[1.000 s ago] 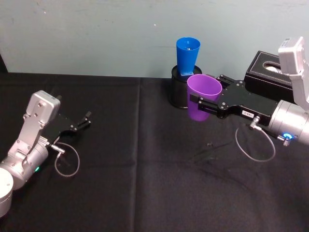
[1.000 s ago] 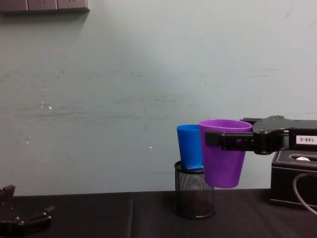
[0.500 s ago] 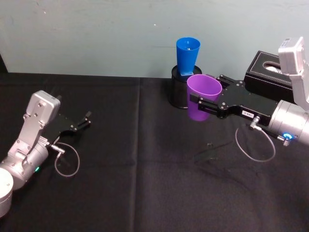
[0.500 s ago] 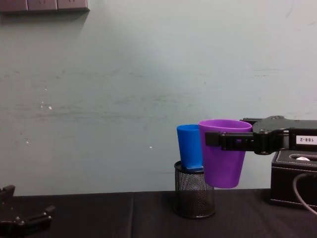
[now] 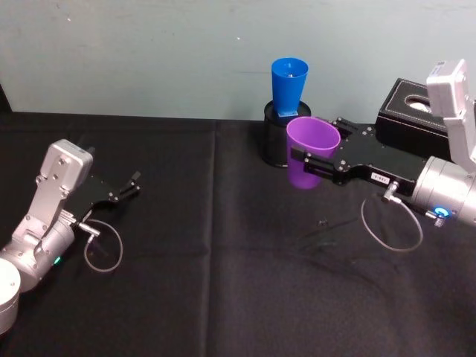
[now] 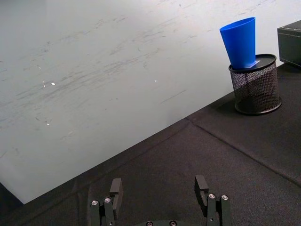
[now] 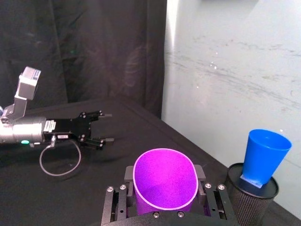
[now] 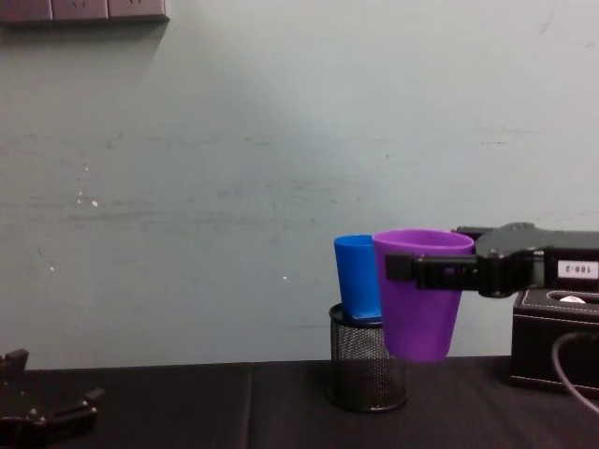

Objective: Pick up one cup with a gripper and tap it against the other cup.

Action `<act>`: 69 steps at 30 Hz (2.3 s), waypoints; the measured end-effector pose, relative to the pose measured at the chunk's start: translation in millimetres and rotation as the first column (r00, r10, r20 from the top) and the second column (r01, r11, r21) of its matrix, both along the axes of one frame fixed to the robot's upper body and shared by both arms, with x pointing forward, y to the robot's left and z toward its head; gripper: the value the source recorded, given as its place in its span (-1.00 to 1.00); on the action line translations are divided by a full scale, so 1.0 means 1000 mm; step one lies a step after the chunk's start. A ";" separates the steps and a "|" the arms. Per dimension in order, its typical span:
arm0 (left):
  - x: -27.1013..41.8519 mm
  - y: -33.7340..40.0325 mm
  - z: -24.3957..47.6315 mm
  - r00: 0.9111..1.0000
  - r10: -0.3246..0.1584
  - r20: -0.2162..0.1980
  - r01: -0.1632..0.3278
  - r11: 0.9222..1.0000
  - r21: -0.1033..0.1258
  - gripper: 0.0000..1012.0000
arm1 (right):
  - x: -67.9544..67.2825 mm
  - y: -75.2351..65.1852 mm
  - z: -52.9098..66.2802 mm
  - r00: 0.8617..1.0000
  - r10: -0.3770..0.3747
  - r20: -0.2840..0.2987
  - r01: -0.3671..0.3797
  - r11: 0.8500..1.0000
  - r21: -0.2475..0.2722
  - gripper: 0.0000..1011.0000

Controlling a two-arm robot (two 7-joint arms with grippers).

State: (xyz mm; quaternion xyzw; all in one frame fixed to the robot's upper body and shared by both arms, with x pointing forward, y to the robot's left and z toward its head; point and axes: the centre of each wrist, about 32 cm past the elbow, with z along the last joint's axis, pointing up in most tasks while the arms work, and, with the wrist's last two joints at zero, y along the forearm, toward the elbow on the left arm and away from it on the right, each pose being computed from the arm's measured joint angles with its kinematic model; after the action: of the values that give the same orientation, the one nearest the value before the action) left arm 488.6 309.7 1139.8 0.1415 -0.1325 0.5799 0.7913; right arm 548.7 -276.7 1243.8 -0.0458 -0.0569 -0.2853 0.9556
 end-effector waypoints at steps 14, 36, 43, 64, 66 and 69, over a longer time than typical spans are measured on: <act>0.0000 0.0000 0.0000 1.000 0.000 0.000 0.000 1.000 0.000 0.99 | -0.004 -0.006 -0.050 0.999 -0.032 -0.040 0.031 0.999 -0.013 0.45; 0.0000 0.0000 0.0000 1.000 0.000 0.000 0.000 1.000 0.000 0.99 | -0.012 -0.010 -0.098 0.998 -0.039 -0.041 0.036 0.998 -0.057 0.45; 0.0000 0.0000 0.0000 1.000 0.000 0.000 0.000 1.000 0.000 0.99 | -0.013 -0.009 -0.102 0.998 -0.039 -0.039 0.036 0.997 -0.062 0.45; 0.0000 0.0000 0.0000 1.000 0.000 0.000 0.000 1.000 0.000 0.99 | -0.013 -0.010 -0.110 0.998 -0.040 -0.046 0.037 0.998 -0.060 0.52; 0.0000 0.0000 0.0000 1.000 0.000 0.000 0.000 1.000 0.000 0.99 | -0.013 -0.010 -0.110 0.998 -0.040 -0.046 0.037 0.998 -0.060 0.59; 0.0000 0.0000 0.0000 1.000 0.000 0.000 0.000 1.000 0.000 0.99 | -0.013 -0.010 -0.110 0.998 -0.039 -0.045 0.037 0.998 -0.060 0.74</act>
State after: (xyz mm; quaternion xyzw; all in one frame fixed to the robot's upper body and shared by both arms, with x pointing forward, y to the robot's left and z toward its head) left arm 488.6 309.7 1139.8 0.1415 -0.1325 0.5799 0.7913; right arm 535.4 -286.4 1134.1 -0.0815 -0.0421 -0.3006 0.9493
